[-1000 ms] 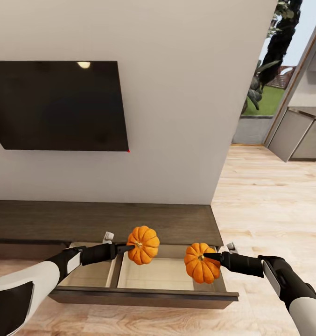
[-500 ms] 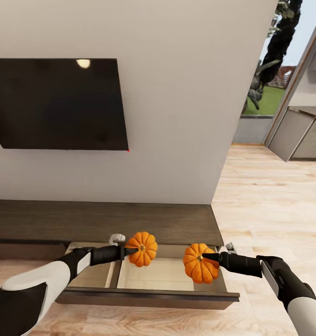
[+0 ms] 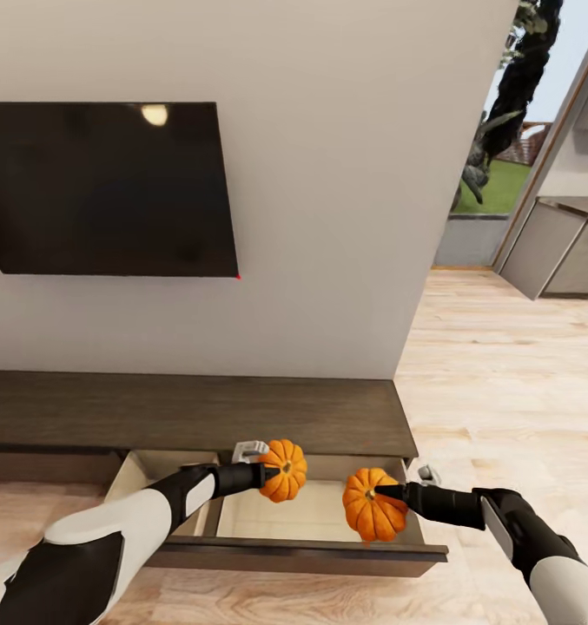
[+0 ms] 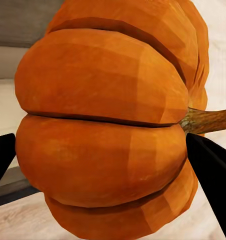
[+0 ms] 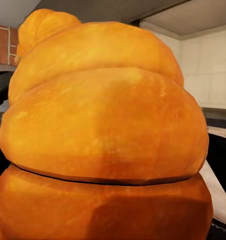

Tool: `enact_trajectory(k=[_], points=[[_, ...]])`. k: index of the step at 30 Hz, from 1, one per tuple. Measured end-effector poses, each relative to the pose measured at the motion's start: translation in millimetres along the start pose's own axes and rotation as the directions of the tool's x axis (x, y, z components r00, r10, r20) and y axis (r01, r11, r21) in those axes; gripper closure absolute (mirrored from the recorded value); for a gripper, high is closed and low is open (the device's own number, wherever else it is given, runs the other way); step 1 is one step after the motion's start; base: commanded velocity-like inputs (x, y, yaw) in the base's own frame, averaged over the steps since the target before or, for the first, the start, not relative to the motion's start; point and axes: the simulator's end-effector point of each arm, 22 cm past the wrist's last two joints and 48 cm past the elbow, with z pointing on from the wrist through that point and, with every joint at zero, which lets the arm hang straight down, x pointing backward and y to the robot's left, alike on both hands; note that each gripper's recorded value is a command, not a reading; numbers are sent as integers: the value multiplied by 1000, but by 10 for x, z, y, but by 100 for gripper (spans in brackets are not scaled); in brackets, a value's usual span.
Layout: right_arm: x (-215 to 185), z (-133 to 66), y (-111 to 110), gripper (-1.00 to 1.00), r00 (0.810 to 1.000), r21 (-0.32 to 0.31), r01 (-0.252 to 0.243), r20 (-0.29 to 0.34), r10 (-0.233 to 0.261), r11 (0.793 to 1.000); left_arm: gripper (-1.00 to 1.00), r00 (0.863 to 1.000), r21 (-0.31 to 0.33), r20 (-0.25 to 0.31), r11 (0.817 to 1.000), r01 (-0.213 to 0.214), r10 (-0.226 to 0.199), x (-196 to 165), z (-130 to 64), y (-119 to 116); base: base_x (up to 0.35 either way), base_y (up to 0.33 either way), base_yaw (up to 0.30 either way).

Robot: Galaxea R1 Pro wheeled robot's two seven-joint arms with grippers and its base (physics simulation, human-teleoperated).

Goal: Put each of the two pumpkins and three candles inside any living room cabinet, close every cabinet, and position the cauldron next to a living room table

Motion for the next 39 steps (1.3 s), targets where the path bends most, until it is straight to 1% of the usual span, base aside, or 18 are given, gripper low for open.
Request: enact_trajectory(k=[2, 6, 10, 12, 13, 15, 16, 20, 23, 28, 39], points=[[91, 35, -83, 100, 1000, 10, -23, -15, 23, 1000, 100, 1000, -1, 0, 1000, 0, 0, 7, 18, 11, 0, 0, 0], [84, 87, -136, 100, 1000, 9, -16, -5, 16, 1000, 100, 1000, -5, -1, 1000, -1, 1, 19, 48, 47, 0, 0, 0], [76, 127, -158, 100, 1000, 6, -12, -2, 12, 1000, 100, 1000, 5, -5, 1000, -4, 4, 44, 100, 22, 0, 0, 0], [114, 249, -96, 100, 1000, -8, -14, -10, 14, 1000, 100, 1000, 22, -9, 1000, -4, 4, 72, 140, -42, 0, 0, 0], [125, 293, -113, 100, 1000, 3, -12, -11, 12, 1000, 100, 1000, 28, -10, 1000, -4, 4, 80, 155, -60, 0, 0, 0], [143, 344, -281, 100, 1000, 80, 0, -14, 1, 997, 100, 1000, 36, -12, 999, -6, 6, 96, 182, -84, 0, 0, 0], [124, 352, -360, 100, 1000, 113, 7, -5, -6, 994, 100, 1000, 35, -13, 999, -6, 6, 101, 187, -68, 0, 0, 0], [41, 378, -444, 100, 999, 144, 36, 20, -39, 989, 100, 1000, 40, -14, 999, -8, 8, 118, 224, -57, 0, 0, 0], [-56, 389, -453, 100, 997, 147, 59, 40, -65, 987, 100, 1000, 39, -13, 999, -7, 8, 127, 249, -34, 0, 0, 0], [-211, 412, -437, 100, 994, 141, 77, 61, -86, 987, 100, 1000, 31, -12, 999, -7, 7, 138, 278, 47, 0, 0, 0], [-244, 504, -510, 100, 994, 135, 82, 65, -91, 988, 100, 1000, 16, -9, 1000, -7, 7, 175, 355, 204, 0, 0, 0]])
